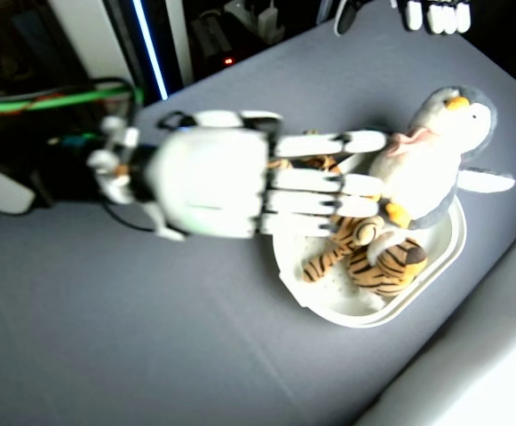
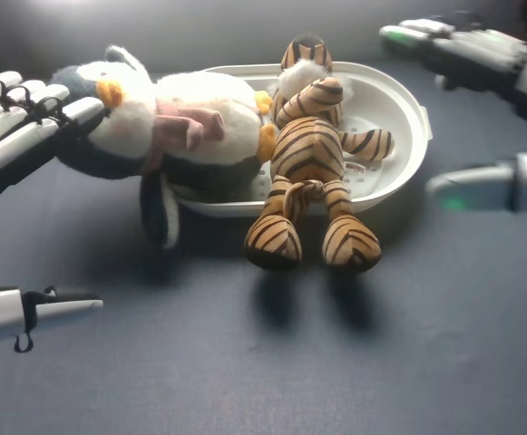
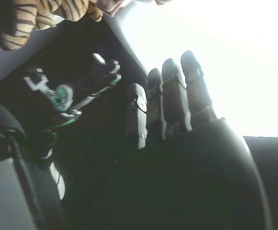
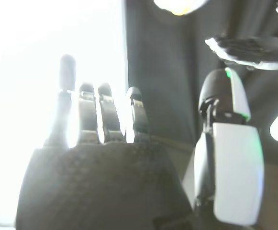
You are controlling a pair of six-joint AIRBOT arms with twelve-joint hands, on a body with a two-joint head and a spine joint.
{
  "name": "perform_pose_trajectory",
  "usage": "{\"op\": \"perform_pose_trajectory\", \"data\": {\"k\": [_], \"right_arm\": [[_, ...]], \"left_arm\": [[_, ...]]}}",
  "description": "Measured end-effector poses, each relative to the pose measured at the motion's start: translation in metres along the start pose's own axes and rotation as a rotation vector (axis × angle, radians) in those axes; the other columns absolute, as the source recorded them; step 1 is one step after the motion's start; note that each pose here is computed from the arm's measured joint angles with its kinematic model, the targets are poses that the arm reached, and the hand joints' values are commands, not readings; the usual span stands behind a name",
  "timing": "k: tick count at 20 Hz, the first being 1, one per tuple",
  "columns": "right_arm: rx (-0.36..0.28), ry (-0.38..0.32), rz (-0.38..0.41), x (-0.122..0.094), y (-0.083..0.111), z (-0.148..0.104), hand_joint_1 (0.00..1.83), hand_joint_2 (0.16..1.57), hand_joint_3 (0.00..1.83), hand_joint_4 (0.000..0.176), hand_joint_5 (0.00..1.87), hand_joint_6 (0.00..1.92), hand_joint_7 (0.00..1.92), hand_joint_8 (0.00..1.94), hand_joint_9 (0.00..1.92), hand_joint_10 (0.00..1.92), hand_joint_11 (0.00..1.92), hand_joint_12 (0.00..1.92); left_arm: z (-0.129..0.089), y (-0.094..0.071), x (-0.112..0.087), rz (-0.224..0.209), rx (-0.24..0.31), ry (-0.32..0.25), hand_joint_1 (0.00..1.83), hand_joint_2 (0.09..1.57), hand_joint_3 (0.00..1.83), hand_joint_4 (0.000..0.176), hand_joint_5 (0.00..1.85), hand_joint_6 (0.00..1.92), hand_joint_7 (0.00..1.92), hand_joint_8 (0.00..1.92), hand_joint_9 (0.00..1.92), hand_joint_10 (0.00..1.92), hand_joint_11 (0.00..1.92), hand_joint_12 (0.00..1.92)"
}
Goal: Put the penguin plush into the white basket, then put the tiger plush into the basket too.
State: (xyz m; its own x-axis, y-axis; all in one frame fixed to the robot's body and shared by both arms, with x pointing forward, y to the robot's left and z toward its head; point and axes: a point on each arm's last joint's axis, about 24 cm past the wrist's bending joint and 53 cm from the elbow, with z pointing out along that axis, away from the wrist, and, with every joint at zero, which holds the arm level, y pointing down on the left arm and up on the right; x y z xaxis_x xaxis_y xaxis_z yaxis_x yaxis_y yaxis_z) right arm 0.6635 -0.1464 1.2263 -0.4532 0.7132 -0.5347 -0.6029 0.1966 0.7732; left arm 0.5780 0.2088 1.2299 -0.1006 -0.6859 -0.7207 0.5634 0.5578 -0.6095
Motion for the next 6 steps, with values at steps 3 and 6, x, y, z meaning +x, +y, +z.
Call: {"op": "perform_pose_trajectory", "data": {"k": [3, 6], "right_arm": [[-0.058, -0.045, 0.037, -0.002, 0.020, -0.030, 0.67, 1.07, 0.01, 0.173, 0.00, 0.00, 0.00, 0.00, 0.00, 0.00, 0.00, 0.00], [-0.057, -0.062, 0.072, 0.005, 0.021, -0.053, 0.64, 1.05, 0.00, 0.163, 0.02, 0.01, 0.03, 0.01, 0.03, 0.01, 0.02, 0.01]], "left_arm": [[-0.004, 0.003, -0.002, -0.033, -0.006, -0.023, 0.78, 0.84, 0.00, 0.155, 0.06, 0.00, 0.02, 0.00, 0.00, 0.00, 0.06, 0.03], [-0.005, 0.005, -0.004, -0.067, -0.005, -0.045, 0.76, 0.81, 0.00, 0.170, 0.00, 0.00, 0.00, 0.00, 0.00, 0.00, 0.05, 0.03]]}}
